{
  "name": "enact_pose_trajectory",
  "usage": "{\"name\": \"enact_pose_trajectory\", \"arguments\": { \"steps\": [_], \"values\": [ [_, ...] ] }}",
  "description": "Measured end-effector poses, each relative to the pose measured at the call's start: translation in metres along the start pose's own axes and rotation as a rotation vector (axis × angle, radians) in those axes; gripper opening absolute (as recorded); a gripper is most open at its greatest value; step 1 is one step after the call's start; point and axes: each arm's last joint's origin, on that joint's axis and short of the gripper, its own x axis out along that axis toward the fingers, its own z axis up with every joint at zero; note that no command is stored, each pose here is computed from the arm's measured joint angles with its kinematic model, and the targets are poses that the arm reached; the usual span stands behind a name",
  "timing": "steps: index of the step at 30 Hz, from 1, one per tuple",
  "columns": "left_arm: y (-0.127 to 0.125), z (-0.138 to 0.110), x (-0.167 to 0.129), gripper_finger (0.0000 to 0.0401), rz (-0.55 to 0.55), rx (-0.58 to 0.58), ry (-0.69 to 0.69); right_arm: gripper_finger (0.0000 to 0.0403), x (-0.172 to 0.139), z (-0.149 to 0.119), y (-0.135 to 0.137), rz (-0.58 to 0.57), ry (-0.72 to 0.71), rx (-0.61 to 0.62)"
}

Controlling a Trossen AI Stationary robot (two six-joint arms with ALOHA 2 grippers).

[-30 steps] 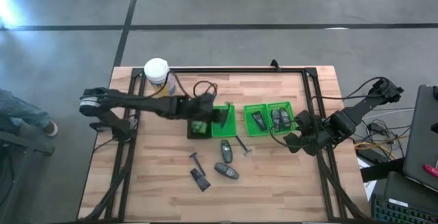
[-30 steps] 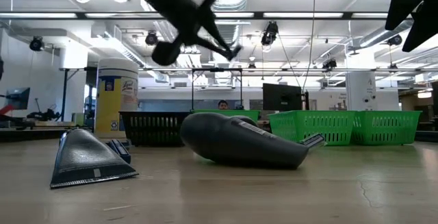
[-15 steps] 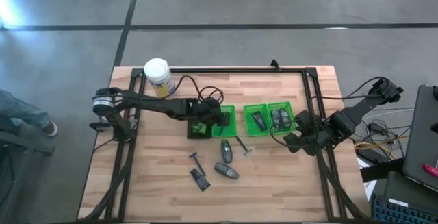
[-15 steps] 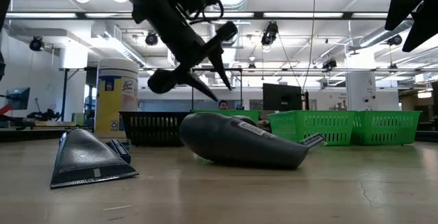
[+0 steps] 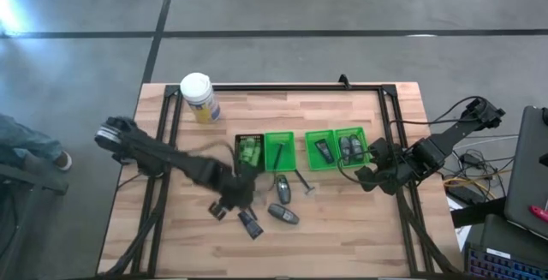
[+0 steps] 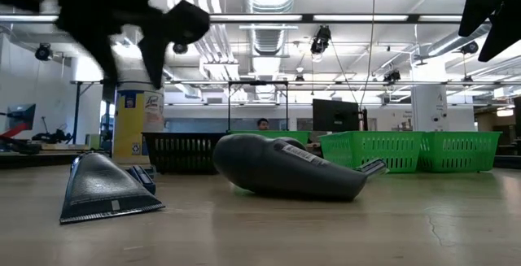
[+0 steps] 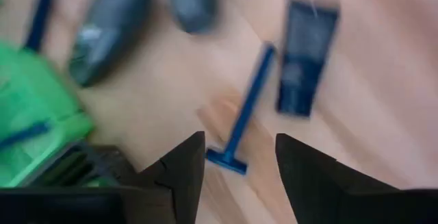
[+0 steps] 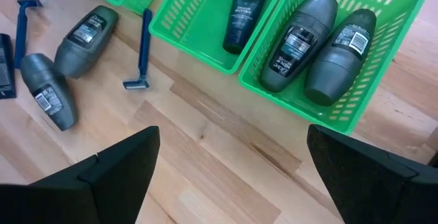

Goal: Pick & Place Travel size toiletries
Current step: Put the blue razor into the left green bin

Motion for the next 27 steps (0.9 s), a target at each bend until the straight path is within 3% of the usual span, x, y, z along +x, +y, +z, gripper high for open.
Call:
{"name": "enact_pose_trajectory", "arguments": {
  "steps": [2, 6, 14, 27],
  "values": [
    [-0.008, 0.003, 0.013, 0.0179, 0.023, 0.089, 0.026, 0.0368, 0.0, 0.0, 0.0, 0.0, 0.0, 0.0],
    [-0.004, 0.003, 0.034, 0.0168, -0.016, 0.076, 0.046, 0.0368, 0.0, 0.0, 0.0, 0.0, 0.0, 0.017],
    [-0.003, -0.001, 0.068, 0.0137, -0.082, 0.161, 0.124, 0.0368, 0.0, 0.0, 0.0, 0.003, 0.002, 0.05],
    [0.009, -0.007, 0.092, 0.0099, -0.128, 0.134, 0.144, 0.0368, 0.0, 0.0, 0.001, 0.008, 0.003, 0.063]
  ]
}}
